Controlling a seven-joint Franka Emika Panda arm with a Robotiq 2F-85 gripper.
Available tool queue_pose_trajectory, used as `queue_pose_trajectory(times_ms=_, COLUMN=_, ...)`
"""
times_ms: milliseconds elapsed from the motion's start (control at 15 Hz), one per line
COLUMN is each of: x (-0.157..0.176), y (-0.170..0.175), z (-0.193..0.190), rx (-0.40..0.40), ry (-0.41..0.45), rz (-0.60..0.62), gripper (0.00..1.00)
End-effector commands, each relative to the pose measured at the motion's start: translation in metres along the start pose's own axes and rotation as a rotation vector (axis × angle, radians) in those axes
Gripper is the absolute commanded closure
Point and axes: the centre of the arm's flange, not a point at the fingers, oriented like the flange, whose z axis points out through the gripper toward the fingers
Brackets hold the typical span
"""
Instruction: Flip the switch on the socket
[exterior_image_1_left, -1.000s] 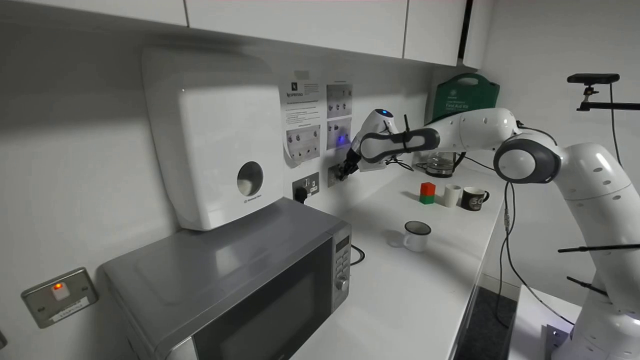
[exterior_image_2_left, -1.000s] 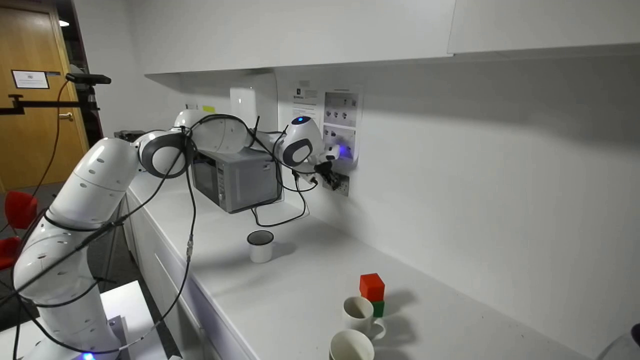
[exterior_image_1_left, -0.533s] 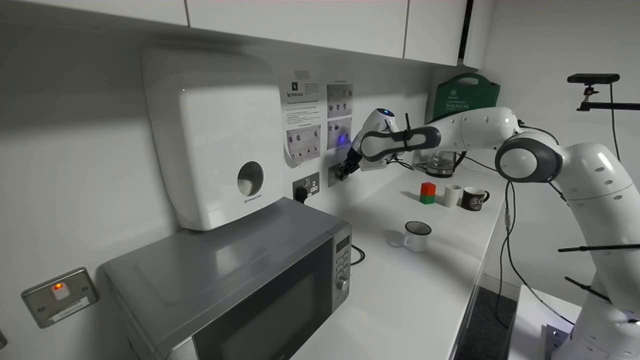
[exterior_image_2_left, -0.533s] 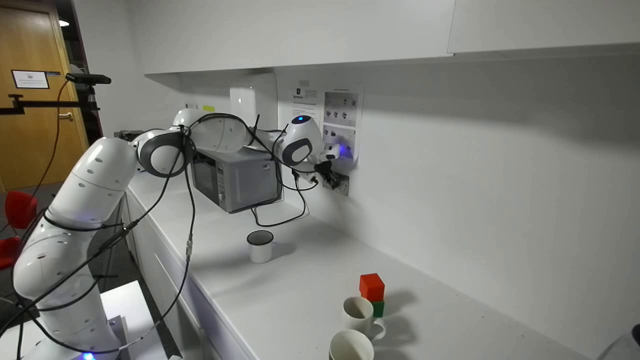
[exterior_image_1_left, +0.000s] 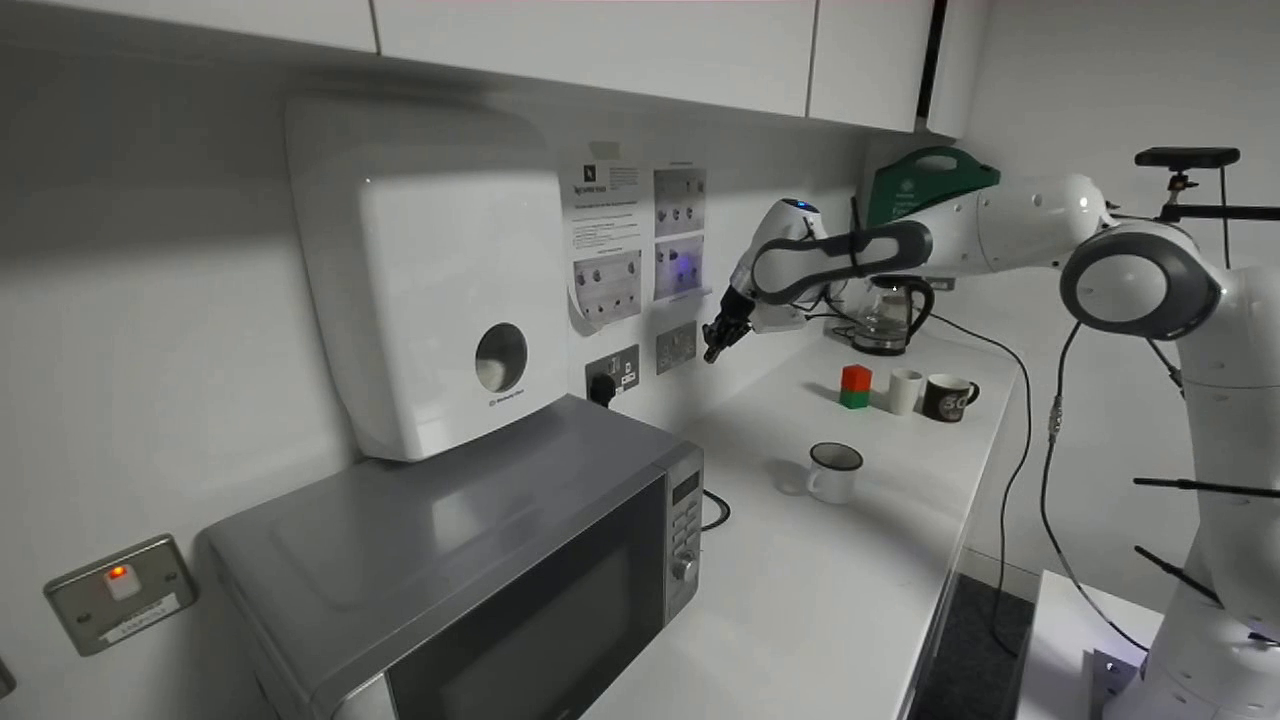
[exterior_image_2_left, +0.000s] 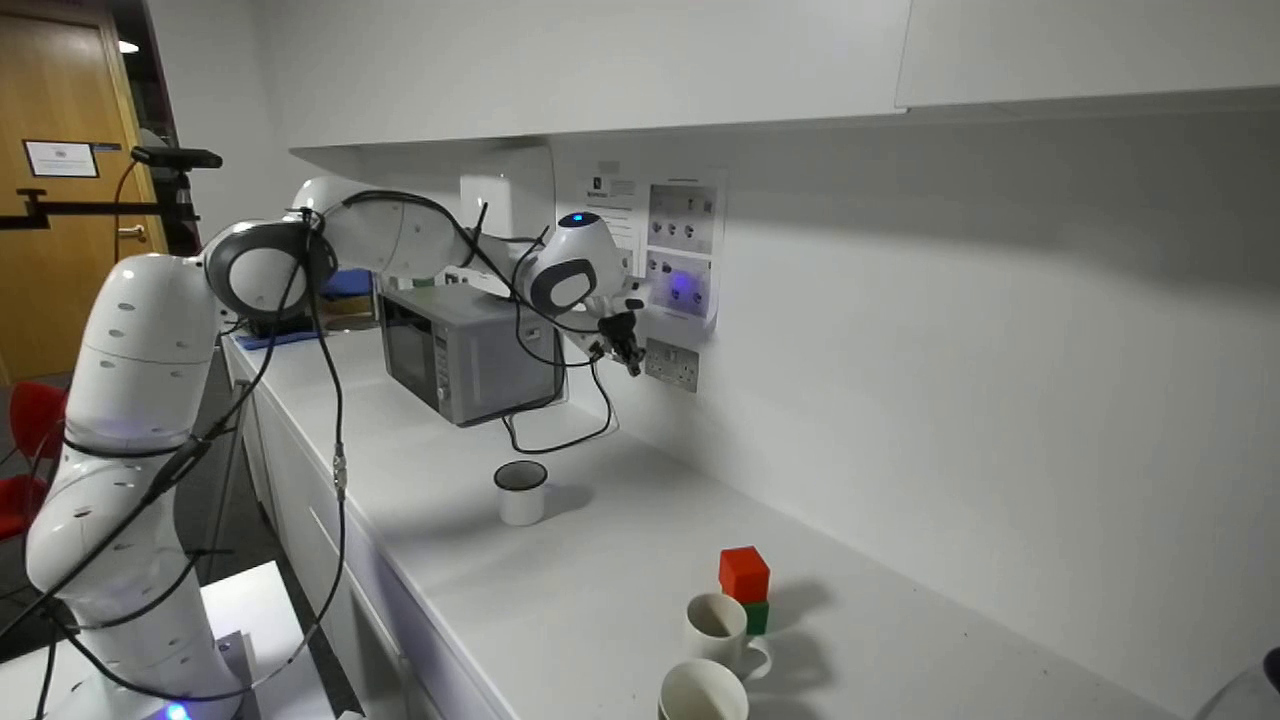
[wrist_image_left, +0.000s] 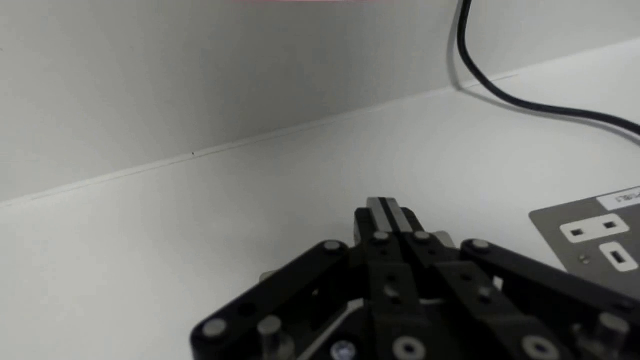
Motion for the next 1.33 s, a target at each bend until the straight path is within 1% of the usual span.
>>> queue_pose_trajectory(times_ms=0, x=-0.045, y=0.012, z=-0.045, rx=0.021, ry=-0.074, rz=-0.005, gripper=1.00)
queue_pose_trajectory(times_ms=267, x=-0.080, y=0.023, z=-0.085, rx=0.036, ry=-0.131, rz=0.004, gripper=1.00)
queue_pose_trajectory(times_ms=467, x=-0.103, y=0.032, z=-0.109, rx=0.045, ry=-0.145, rz=0.016, gripper=1.00)
queue_pose_trajectory(times_ms=600, x=-0.118, y=0.038, z=-0.123, rx=0.060, ry=-0.169, rz=0.021, gripper=1.00)
queue_pose_trajectory(times_ms=1000, x=-0.176, y=0.055, z=-0.170, rx=0.075, ry=-0.300, rz=-0.010, gripper=1.00)
queue_pose_trajectory(times_ms=1267, x=-0.204, y=0.062, z=-0.190, rx=0.057, ry=-0.339, rz=0.002, gripper=1.00)
